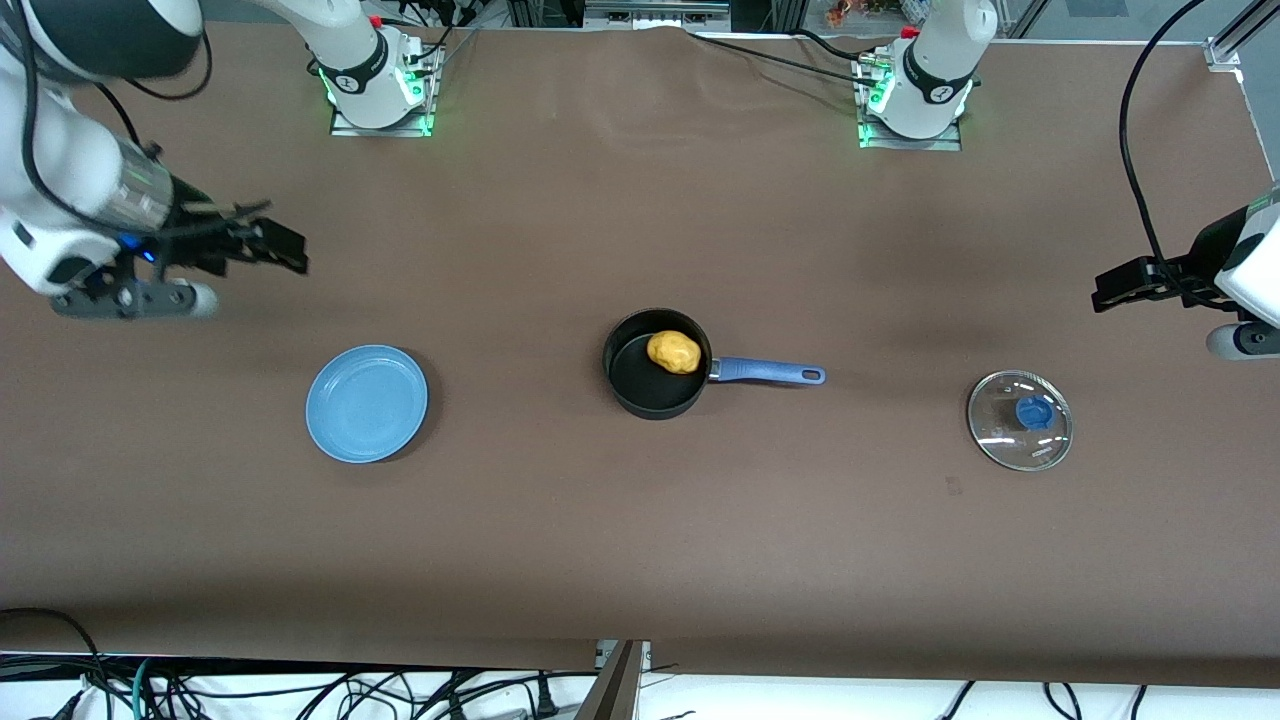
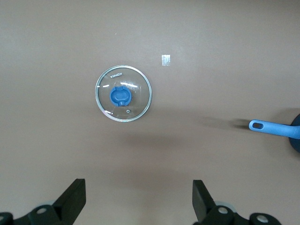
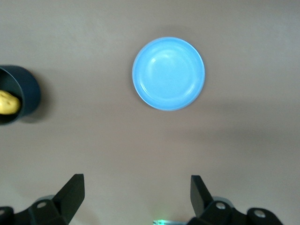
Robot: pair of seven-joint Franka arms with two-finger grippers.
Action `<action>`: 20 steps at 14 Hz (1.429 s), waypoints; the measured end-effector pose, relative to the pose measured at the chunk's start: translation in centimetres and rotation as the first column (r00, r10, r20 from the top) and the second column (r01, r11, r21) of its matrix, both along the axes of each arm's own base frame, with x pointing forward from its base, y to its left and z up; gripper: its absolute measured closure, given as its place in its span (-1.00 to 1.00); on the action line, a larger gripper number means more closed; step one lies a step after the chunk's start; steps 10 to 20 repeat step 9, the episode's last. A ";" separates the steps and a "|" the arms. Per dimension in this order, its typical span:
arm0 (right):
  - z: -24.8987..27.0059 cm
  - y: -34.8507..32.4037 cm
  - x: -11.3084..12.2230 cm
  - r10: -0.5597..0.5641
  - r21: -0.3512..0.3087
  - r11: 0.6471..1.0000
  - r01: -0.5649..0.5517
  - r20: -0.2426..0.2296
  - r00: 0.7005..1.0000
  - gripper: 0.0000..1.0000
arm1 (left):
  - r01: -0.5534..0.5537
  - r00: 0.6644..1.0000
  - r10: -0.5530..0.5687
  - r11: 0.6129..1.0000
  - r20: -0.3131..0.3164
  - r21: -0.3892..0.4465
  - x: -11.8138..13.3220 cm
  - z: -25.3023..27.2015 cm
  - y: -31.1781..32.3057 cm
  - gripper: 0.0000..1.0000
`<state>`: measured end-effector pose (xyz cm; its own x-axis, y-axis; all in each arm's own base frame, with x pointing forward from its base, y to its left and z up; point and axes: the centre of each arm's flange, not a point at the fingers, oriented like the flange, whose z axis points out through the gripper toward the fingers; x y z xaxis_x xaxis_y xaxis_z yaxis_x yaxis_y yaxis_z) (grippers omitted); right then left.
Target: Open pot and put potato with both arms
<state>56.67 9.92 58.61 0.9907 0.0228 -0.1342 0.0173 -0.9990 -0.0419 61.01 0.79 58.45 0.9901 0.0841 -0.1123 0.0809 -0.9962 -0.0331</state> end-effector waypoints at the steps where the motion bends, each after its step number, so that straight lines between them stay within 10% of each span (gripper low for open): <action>1: 0.6 -0.8 -1.2 0.006 -0.008 1.000 -0.006 0.004 1.000 -1.00 | 0.000 1.000 0.000 1.000 0.000 0.000 0.0 0.0 0.0 -1.00; 5: 2.6 -2.1 -4.8 0.054 -0.026 0.998 -0.053 0.036 0.998 -1.00 | 0.000 1.000 0.000 1.000 -0.001 0.000 0.0 -0.1 0.0 -1.00; 20: 2.6 -2.2 -4.7 0.107 -0.032 0.994 -0.106 0.051 0.993 -1.00 | 0.000 1.000 0.000 1.000 -0.006 0.000 0.1 -0.4 0.0 -1.00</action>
